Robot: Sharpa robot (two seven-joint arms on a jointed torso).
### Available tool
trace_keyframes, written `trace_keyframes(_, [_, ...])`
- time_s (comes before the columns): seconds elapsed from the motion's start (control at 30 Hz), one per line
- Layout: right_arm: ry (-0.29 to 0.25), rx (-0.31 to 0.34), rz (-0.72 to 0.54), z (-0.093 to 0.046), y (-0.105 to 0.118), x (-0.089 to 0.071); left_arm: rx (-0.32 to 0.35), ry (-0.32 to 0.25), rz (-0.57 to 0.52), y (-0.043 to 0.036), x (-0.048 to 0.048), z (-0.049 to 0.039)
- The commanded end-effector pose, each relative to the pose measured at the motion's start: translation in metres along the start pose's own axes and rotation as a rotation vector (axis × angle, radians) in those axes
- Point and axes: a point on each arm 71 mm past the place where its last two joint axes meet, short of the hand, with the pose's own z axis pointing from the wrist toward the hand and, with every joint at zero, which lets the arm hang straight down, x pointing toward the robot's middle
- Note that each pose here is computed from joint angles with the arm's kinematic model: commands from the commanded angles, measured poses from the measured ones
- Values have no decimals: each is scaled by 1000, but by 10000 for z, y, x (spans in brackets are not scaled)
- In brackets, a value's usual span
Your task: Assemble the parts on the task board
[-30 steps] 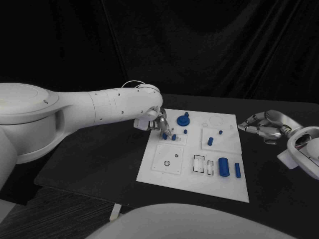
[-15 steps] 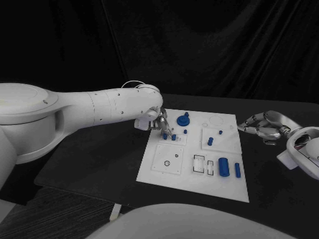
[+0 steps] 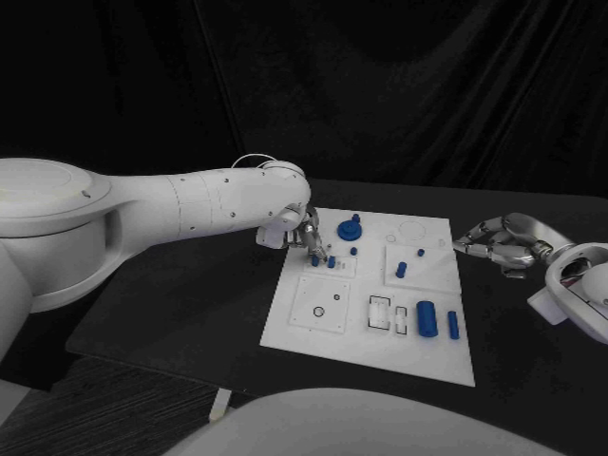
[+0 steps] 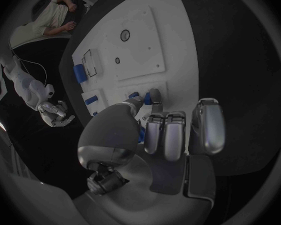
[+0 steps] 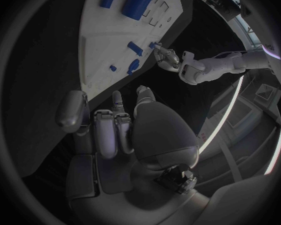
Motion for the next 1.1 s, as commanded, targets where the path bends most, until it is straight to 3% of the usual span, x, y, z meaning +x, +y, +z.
trace_keyframes(0.03, [15, 20, -5, 1, -20, 21, 19, 3, -4, -27, 11, 2])
trace_keyframes(1.1, [33, 33, -7, -1, -35, 31, -9, 11, 0, 2, 19, 1])
